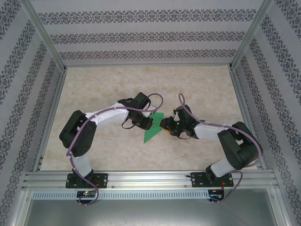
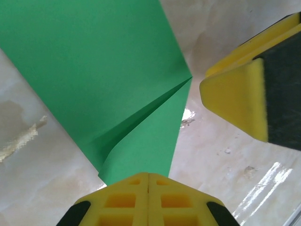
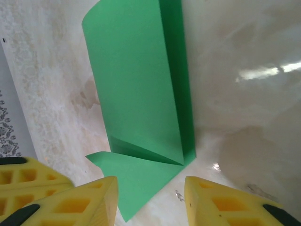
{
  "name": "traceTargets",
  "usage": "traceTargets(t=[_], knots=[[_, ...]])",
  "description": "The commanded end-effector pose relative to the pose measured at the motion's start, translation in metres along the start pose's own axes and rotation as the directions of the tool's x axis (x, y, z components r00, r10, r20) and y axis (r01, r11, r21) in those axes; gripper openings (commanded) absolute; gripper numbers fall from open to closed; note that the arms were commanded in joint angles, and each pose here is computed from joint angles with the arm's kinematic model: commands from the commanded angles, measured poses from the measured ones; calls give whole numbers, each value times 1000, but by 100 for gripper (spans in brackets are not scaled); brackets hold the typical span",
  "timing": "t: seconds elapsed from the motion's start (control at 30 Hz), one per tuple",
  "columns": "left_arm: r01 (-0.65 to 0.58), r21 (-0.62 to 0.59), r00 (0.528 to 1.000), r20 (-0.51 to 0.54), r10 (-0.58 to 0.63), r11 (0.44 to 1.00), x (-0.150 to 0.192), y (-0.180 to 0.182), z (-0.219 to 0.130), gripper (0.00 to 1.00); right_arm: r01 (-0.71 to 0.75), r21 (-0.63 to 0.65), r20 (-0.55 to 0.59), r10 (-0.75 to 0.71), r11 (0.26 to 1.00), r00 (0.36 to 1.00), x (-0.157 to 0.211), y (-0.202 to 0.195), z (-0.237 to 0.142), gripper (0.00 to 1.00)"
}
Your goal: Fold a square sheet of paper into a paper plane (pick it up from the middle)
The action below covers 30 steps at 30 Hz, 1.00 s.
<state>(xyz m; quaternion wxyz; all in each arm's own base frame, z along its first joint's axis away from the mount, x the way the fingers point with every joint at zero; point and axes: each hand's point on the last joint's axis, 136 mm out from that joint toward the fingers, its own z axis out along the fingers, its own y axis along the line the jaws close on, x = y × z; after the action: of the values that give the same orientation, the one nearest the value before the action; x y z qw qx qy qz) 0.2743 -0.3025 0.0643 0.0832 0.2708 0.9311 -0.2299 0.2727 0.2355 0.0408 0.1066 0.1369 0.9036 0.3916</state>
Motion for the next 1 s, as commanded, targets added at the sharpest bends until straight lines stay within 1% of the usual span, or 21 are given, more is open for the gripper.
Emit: traceTargets(t=[0.0,0.17,0.33,0.7,0.8,0.97], knots=[[12,-12,1000,-3,-12,1000,0,8,7,6,32,-54,5,-32,998,999,-5,20,6,42],[14,-63,1000,-15,-15,998,6,20,14,5,23,-32,2,-23,999,1000,-4,15,10,43],[12,-140,999,-32,-16,990,12,36,18,4,15,0,7,-15,1000,1000,-3,8,10,43],[17,-153,999,-46,-25,988,15,42,28,3,-5,44,31,4,999,1000,-3,2,4,44],[17,-153,998,-51,-25,988,17,43,29,3,0,22,14,0,1000,1000,-2,5,7,44],[16,-159,998,-63,-26,987,20,45,32,3,1,-29,2,-1,1000,1000,-2,17,12,40]])
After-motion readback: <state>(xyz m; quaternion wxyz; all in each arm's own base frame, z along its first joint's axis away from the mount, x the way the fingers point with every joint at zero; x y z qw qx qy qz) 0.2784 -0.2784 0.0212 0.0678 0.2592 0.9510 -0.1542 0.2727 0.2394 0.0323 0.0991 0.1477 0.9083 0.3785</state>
